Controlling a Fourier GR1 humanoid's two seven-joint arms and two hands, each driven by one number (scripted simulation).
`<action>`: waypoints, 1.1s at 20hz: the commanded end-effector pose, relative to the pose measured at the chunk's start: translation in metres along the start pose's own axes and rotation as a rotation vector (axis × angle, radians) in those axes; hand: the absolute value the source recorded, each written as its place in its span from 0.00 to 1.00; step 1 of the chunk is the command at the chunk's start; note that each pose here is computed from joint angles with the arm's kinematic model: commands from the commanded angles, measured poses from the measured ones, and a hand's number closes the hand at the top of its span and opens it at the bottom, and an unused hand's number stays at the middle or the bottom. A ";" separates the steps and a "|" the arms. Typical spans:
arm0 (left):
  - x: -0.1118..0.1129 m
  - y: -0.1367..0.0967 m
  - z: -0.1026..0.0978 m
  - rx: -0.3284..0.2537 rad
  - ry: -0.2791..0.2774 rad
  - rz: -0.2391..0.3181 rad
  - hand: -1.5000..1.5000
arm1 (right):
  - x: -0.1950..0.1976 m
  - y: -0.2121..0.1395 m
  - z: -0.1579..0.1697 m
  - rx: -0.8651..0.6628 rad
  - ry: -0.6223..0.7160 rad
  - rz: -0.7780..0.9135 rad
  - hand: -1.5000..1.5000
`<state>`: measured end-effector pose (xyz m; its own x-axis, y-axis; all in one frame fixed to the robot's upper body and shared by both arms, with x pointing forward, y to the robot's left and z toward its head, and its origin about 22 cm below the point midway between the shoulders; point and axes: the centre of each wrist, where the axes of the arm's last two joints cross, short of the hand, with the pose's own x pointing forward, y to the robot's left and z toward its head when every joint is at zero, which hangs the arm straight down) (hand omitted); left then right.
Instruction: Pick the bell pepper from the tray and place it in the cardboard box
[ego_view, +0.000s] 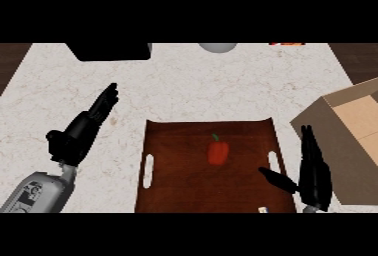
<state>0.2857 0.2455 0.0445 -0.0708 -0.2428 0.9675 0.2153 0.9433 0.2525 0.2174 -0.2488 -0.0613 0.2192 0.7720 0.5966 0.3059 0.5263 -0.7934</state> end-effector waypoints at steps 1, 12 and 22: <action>-0.002 -0.015 -0.001 -0.040 0.003 -0.010 0.50 | -0.006 0.016 0.024 0.000 -0.012 0.152 0.00; 0.001 -0.028 -0.003 -0.062 0.004 -0.011 0.50 | 0.104 0.034 0.055 0.237 0.197 0.214 0.00; 0.021 -0.036 -0.010 -0.081 -0.008 0.003 0.50 | 0.226 0.013 0.066 0.160 0.325 0.279 0.00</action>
<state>0.2824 0.2083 0.0445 -0.0761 -0.2431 0.9670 0.2917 0.9220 0.2547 0.2105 -0.0691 0.0233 0.4159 0.8233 0.3864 0.0392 0.4082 -0.9120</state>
